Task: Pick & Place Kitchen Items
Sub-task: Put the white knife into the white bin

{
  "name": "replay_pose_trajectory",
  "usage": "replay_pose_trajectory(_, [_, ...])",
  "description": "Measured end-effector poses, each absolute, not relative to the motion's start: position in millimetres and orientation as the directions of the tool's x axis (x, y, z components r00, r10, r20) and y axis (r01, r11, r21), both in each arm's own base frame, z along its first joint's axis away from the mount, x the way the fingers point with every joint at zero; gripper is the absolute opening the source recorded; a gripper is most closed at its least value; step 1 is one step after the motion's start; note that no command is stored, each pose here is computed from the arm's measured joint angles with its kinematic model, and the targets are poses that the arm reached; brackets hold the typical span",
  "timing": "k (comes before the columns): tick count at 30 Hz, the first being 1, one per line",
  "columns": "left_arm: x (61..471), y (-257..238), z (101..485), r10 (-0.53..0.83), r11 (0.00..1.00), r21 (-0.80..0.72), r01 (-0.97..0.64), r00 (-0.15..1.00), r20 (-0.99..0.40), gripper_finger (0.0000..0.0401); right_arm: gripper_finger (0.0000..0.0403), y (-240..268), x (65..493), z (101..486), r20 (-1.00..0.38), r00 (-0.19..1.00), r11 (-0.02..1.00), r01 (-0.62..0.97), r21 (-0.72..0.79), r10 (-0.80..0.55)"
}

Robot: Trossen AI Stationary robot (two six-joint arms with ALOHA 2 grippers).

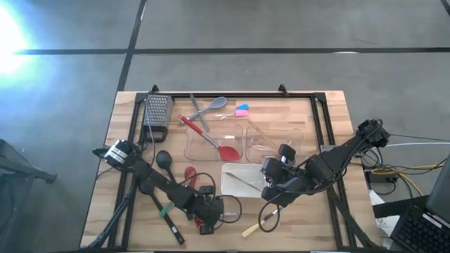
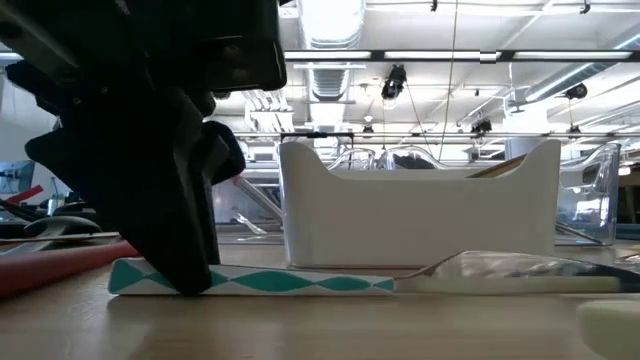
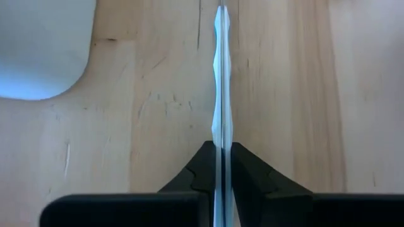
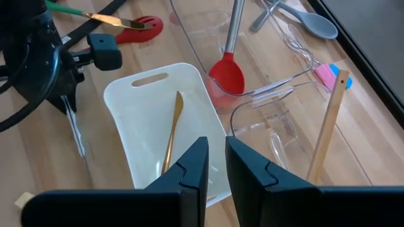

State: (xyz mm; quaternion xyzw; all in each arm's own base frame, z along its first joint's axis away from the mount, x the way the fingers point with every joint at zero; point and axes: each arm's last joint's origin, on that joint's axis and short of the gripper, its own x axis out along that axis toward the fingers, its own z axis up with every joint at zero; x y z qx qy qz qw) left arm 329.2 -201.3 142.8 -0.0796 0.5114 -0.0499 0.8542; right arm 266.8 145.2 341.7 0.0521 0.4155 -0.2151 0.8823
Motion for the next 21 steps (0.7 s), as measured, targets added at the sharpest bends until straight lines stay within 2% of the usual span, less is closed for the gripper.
replay_pose_trajectory(3, [320.6, -197.7, 160.2, -0.164, 0.985, -0.166, 0.037, 0.477, -0.864, 0.0031, 0.0050, 145.6, 266.5, 341.7, -0.756, 0.562, 0.904, 0.419, -0.089, -0.335])
replay_pose_trajectory(8, [310.9, -189.2, 206.1, -0.144, 0.989, -0.142, 0.052, 0.602, -0.786, 0.0031, 0.0047, 149.5, 264.0, 341.5, -0.757, 0.565, 0.911, 0.403, -0.094, -0.328])
replay_pose_trajectory(16, [281.5, -164.5, 244.3, -0.006, 0.998, -0.051, -0.036, 0.755, -0.656, 0.0031, 0.0043, 154.6, 260.7, 341.6, -0.750, 0.574, 0.917, 0.384, -0.108, -0.329])
replay_pose_trajectory(21, [262.3, -150.4, 253.6, 0.009, 0.998, -0.044, -0.040, 0.832, -0.555, 0.0031, 0.0042, 157.4, 259.0, 342.0, -0.739, 0.584, 0.917, 0.382, -0.116, -0.337])
